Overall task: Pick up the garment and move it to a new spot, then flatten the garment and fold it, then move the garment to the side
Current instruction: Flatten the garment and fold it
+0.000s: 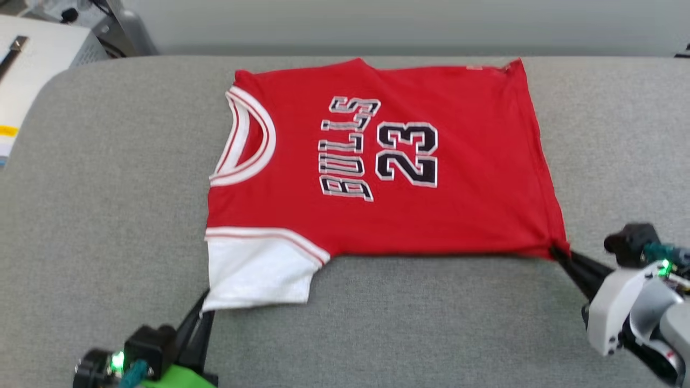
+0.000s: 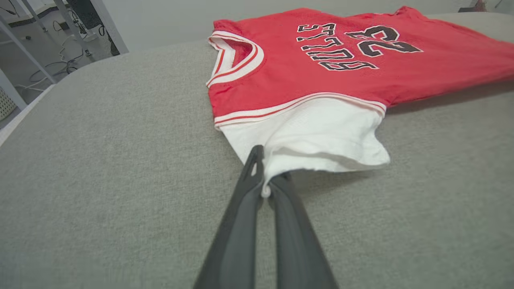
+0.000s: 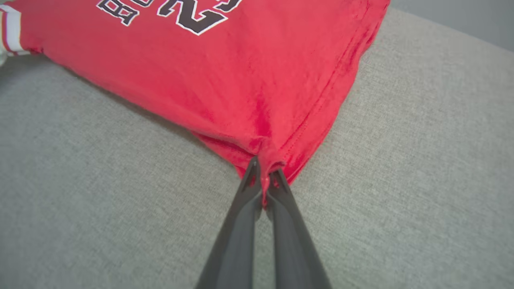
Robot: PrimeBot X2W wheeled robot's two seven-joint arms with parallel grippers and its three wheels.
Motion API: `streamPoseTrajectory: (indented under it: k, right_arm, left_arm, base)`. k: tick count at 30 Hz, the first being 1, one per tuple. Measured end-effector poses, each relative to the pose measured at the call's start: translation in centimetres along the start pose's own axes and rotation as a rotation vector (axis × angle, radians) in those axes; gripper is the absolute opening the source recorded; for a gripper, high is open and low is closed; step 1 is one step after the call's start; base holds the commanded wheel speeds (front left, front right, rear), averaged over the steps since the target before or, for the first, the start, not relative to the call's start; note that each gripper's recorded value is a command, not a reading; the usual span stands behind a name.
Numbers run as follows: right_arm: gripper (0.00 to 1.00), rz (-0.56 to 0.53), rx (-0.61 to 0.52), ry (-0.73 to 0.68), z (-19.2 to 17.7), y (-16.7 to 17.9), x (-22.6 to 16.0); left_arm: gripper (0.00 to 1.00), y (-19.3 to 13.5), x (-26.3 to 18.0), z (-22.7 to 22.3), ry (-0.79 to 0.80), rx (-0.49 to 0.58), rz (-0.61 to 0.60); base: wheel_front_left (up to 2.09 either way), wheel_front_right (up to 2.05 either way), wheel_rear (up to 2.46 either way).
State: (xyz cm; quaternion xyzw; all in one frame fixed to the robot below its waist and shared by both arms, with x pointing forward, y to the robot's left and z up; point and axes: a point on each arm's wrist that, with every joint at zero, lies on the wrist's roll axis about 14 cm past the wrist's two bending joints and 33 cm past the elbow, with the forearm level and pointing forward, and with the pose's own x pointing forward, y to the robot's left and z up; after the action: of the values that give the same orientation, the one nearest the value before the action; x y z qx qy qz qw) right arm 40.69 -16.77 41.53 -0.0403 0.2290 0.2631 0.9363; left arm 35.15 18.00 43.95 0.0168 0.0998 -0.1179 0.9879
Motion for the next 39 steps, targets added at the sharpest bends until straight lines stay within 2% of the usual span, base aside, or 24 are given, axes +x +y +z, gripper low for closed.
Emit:
streamPoseTrajectory:
  k: [8,15,19,26,33,39]
  right_arm:
    - [0.00,0.005,0.055,0.063,-3.4,2.1,-4.0]
    - [0.00,-0.012,0.098,0.094,-5.4,2.8,-7.0]
    - [0.00,-0.016,0.128,0.106,-5.9,3.1,-8.0]
    - [0.00,-0.034,0.156,0.053,-4.1,2.8,-7.5]
    - [0.00,-0.068,0.173,-0.018,-1.5,1.6,-6.8]
    - [0.00,-0.083,0.181,-0.049,0.5,0.4,-5.3]
  left_arm:
    - [0.00,-1.4,-4.6,-2.8,0.080,-0.092,0.031]
    - [0.00,-3.6,-7.5,-4.4,0.166,-0.161,-0.013]
    - [0.00,-4.2,-8.4,-4.5,0.190,-0.162,-0.041]
    - [0.00,-4.0,-6.5,-2.4,0.120,-0.130,-0.070]
    - [0.00,-2.0,-1.7,2.1,-0.017,-0.041,-0.100]
    - [0.00,-1.4,3.0,4.3,-0.063,0.033,-0.163]
  base:
    - [0.00,0.00,0.00]
    - [0.00,0.00,0.00]
    - [0.00,0.00,0.00]
    - [0.00,0.00,0.00]
    - [0.00,0.00,0.00]
    - [0.00,0.00,0.00]
